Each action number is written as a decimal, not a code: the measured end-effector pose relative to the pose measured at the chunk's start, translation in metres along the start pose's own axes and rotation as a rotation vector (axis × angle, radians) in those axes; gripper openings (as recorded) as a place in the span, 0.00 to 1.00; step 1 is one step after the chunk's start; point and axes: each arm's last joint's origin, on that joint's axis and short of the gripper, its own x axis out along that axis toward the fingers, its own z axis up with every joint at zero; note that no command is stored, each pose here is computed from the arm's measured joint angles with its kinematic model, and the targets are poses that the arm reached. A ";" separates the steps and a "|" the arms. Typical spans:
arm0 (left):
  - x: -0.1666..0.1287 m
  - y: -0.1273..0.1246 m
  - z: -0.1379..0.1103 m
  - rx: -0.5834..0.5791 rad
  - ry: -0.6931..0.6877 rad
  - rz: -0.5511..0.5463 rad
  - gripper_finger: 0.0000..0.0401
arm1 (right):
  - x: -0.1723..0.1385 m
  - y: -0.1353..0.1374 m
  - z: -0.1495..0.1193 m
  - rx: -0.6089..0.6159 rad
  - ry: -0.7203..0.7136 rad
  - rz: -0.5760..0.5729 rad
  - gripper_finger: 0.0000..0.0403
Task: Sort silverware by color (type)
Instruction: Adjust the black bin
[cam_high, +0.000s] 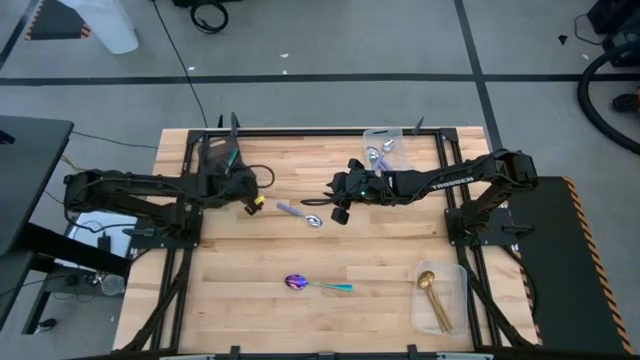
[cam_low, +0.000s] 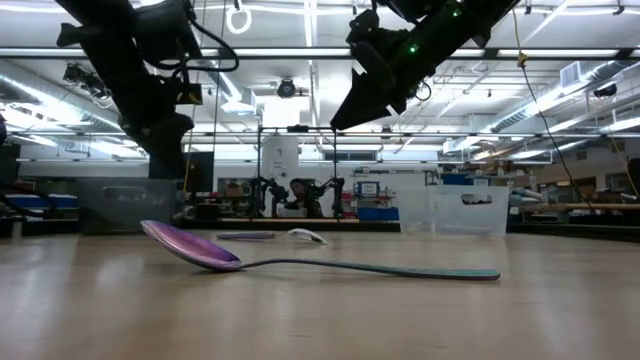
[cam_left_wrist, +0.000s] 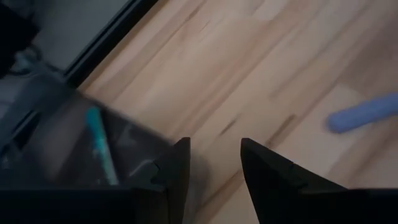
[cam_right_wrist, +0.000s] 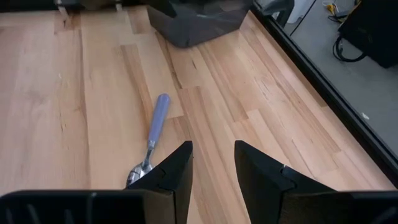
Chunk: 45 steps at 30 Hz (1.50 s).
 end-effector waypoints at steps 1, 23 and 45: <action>0.000 0.003 0.001 0.006 0.016 0.010 0.37 | 0.000 0.000 0.001 0.001 -0.007 0.001 0.32; 0.007 0.035 0.005 0.019 0.261 -0.047 0.37 | 0.000 0.001 0.002 0.008 -0.023 0.011 0.32; 0.014 0.045 0.006 0.010 0.294 -0.127 0.07 | -0.002 0.007 0.004 0.000 -0.042 0.029 0.32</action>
